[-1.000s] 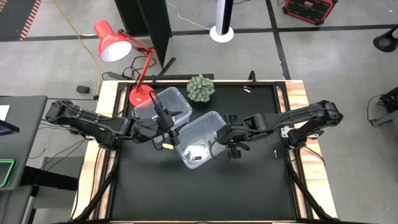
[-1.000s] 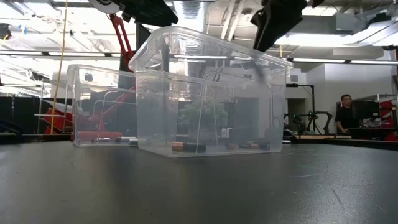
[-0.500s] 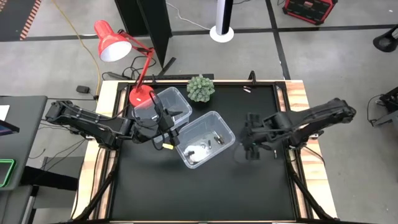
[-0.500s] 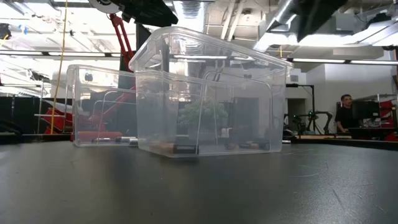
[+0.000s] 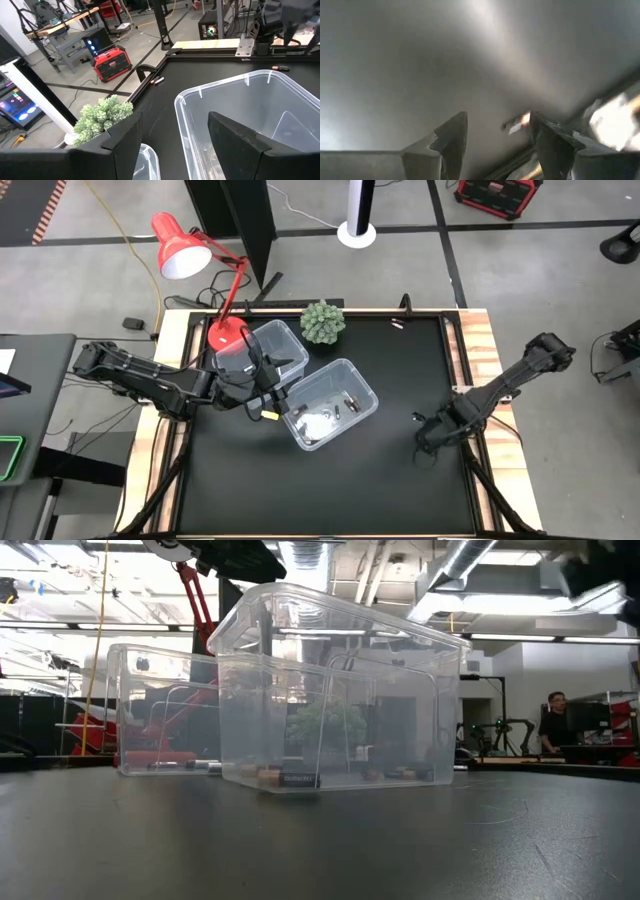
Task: Sort batteries
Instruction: Put the brown battery into the bottom transparent bin
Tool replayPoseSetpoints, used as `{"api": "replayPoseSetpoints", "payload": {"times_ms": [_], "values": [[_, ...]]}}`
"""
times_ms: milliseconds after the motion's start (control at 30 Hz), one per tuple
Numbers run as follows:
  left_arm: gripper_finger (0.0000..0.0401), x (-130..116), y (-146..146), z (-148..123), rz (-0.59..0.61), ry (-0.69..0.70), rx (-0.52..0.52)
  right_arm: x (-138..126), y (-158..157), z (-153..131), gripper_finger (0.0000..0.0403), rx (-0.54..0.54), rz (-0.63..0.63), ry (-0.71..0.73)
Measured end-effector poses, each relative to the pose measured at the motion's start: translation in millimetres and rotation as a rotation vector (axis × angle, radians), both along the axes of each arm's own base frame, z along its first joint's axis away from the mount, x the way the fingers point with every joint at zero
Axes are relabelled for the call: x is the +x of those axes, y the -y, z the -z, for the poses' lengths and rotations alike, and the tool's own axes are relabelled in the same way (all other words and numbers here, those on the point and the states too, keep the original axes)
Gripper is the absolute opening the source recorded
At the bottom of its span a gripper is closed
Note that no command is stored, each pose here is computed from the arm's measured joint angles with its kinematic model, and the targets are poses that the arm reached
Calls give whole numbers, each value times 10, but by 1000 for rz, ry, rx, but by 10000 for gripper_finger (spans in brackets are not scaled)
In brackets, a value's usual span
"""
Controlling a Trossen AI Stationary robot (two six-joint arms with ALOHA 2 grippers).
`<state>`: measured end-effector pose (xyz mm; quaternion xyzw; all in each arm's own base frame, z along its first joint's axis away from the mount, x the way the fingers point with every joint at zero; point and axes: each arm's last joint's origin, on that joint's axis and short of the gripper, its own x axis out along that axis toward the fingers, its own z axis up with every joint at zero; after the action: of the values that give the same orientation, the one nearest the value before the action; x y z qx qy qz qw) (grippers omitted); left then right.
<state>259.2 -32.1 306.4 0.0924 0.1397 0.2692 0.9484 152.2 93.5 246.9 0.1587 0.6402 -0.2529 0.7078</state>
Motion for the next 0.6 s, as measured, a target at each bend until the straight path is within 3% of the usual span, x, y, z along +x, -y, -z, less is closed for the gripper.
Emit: {"api": "replayPoseSetpoints", "payload": {"times_ms": [200,333,600], "values": [[219,3,5,3,20,-2,-7,-163,-76,279,226,25,252,-43],[219,1,7,10,27,-9,-11,-199,-111,455,226,53,346,-18],[219,0,6,15,26,-10,-15,-288,-72,610,226,1,521,-38]]}}
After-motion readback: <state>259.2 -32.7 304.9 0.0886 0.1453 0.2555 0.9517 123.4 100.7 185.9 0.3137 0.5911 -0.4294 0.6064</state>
